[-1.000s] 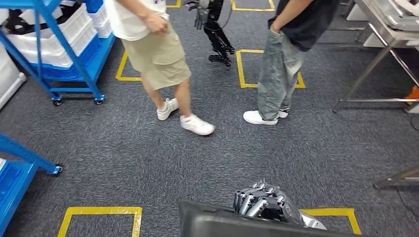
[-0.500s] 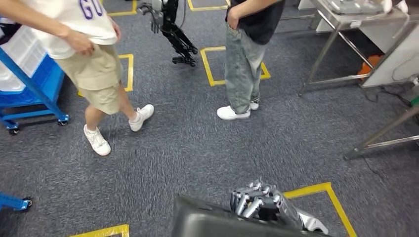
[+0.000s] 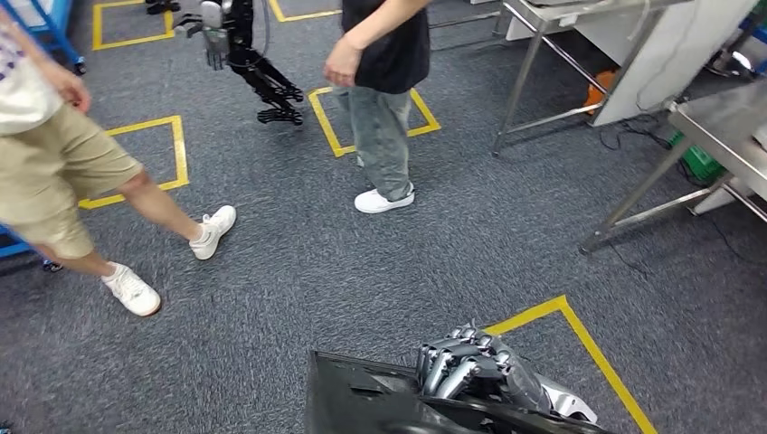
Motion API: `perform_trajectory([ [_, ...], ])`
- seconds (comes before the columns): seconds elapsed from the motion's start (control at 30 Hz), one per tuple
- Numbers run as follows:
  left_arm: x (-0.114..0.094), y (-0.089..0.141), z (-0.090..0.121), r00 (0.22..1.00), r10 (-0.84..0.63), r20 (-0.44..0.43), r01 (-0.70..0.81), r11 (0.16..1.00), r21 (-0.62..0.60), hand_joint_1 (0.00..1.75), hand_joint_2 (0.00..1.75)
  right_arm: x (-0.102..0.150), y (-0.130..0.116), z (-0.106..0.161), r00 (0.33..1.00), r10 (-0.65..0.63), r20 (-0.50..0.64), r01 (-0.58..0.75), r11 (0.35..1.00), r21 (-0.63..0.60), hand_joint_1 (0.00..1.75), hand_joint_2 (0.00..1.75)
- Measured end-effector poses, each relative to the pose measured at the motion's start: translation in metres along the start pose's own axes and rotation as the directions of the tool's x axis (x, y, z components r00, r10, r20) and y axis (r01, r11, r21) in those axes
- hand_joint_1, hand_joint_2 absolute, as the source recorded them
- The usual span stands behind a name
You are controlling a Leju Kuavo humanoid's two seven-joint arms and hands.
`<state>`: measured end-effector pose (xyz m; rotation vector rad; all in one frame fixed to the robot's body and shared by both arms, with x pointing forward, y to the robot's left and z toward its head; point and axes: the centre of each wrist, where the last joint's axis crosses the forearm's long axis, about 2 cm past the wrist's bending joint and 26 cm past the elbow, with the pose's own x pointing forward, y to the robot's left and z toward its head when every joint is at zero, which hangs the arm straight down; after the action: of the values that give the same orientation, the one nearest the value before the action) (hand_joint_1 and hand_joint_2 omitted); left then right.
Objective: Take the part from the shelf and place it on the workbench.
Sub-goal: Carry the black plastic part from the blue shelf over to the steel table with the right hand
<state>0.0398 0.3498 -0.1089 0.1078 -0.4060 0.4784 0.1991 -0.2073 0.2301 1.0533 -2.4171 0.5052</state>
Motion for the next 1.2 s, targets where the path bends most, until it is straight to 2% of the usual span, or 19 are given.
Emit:
perform_trajectory([
  [1.2, -0.002, -0.011, 0.0, 0.999, -0.024, -0.02, 0.024, 1.0, -0.021, 0.0, 1.75, -0.002, -0.001, -0.005, 1.0, -0.023, -0.005, 0.023, 1.0, -0.019, 1.75, 1.75],
])
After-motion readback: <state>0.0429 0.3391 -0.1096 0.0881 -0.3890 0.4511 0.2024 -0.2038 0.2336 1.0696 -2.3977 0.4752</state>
